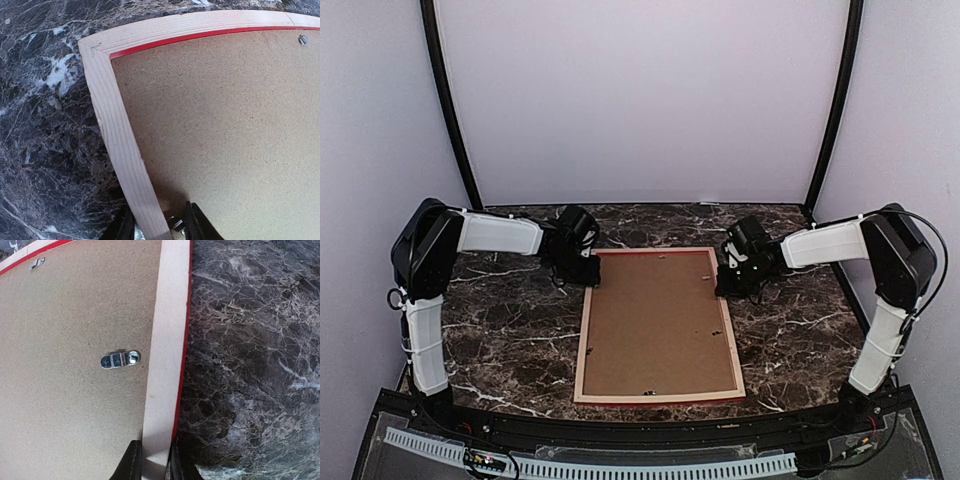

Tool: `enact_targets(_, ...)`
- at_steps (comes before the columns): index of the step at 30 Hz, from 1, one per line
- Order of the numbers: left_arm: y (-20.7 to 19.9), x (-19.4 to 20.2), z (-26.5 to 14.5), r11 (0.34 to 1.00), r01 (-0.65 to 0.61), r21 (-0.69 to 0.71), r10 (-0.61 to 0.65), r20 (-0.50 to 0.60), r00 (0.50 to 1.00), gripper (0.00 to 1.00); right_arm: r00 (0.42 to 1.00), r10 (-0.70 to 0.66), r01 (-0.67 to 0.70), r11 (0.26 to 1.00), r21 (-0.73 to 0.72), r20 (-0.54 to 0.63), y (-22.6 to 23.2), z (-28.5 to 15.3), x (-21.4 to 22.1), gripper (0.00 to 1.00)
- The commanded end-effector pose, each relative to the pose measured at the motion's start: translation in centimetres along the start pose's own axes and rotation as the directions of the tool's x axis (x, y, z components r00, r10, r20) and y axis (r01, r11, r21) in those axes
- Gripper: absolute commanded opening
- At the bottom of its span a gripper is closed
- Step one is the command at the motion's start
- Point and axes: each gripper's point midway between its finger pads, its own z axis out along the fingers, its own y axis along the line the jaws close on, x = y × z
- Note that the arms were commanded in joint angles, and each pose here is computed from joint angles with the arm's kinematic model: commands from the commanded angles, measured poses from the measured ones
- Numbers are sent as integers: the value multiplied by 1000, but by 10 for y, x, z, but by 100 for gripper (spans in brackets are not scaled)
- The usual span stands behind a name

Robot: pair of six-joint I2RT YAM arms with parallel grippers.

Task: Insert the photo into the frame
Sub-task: Press the fastener onto the backboard.

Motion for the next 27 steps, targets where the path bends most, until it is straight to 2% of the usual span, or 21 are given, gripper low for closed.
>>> enact_targets(1, 1, 34, 12, 999, 24, 21, -22, -102, 995, 34, 998, -21, 20, 1000, -17, -65, -1, 5, 22, 8)
enact_targets(6, 4, 33, 11, 999, 46, 19, -44, -98, 994, 33, 998, -21, 20, 1000, -18, -64, -1, 4, 22, 8)
enact_targets(12, 6, 39, 12, 990, 117, 78, -107, -121, 987, 35, 998, -23, 22, 1000, -17, -67, -1, 4, 23, 8)
enact_targets(27, 19, 63, 17, 986, 158, 57, -147, -164, 975, 37, 997, -29, 27, 999, -19, -67, 0, 4, 21, 7)
